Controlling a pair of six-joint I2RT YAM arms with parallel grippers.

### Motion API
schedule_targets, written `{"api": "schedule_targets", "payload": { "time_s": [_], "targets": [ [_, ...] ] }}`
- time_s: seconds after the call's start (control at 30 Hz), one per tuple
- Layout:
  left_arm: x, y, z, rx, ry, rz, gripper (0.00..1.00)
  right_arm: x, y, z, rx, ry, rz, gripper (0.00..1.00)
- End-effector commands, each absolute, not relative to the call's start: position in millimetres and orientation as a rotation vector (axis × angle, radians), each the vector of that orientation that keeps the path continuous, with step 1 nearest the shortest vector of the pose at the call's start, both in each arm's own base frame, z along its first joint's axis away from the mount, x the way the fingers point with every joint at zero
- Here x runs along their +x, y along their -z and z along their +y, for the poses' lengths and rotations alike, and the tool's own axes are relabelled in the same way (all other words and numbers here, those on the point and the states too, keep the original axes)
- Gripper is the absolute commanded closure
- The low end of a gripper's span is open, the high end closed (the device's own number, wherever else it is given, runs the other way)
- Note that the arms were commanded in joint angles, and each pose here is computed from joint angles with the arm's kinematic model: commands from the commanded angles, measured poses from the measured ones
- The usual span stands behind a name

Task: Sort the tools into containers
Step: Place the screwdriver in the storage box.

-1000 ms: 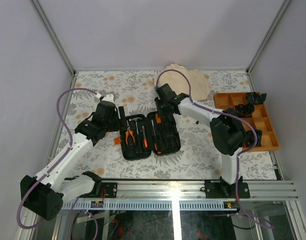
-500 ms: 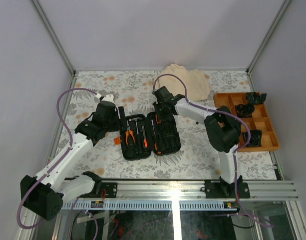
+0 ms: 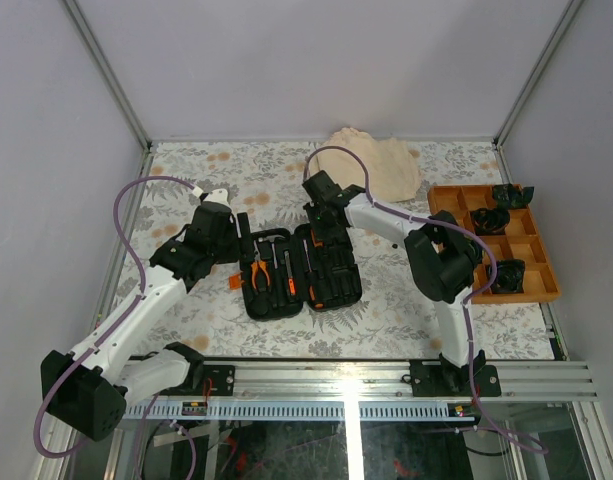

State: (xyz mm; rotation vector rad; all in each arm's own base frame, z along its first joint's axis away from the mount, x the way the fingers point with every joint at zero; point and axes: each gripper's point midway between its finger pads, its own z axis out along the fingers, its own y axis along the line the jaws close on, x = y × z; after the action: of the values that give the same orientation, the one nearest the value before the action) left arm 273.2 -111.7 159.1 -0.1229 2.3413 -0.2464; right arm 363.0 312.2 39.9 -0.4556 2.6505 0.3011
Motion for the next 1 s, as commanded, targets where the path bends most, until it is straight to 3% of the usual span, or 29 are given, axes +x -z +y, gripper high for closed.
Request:
{"api": "schedule_targets", "payload": {
  "time_s": [0.0,0.1,0.2,0.53,0.97],
  "targets": [
    [278.3,-163.0,-107.9,-0.122,0.232,2.31,0.32,366.3,-39.5,302.3,-0.433,-0.221,2.627,0.73],
    [275.2,-166.0,-109.2,-0.154,0.246,2.324,0.32,363.2,-59.3,306.9,-0.475,-0.27,2.548,0.61],
    [270.8,-167.6,-118.0,-0.198,0.323,2.339,0.32,357.0,-72.2,305.2,-0.489,-0.278,2.509,0.59],
    [266.9,-141.7,-143.7,-0.244,0.473,2.395,0.36,330.6,-71.6,313.5,-0.524,-0.394,2.538,0.76],
    [261.7,-117.7,-153.6,-0.273,0.484,2.454,0.39,332.2,-57.1,319.0,-0.563,-0.383,2.58,0.8]
  ]
}}
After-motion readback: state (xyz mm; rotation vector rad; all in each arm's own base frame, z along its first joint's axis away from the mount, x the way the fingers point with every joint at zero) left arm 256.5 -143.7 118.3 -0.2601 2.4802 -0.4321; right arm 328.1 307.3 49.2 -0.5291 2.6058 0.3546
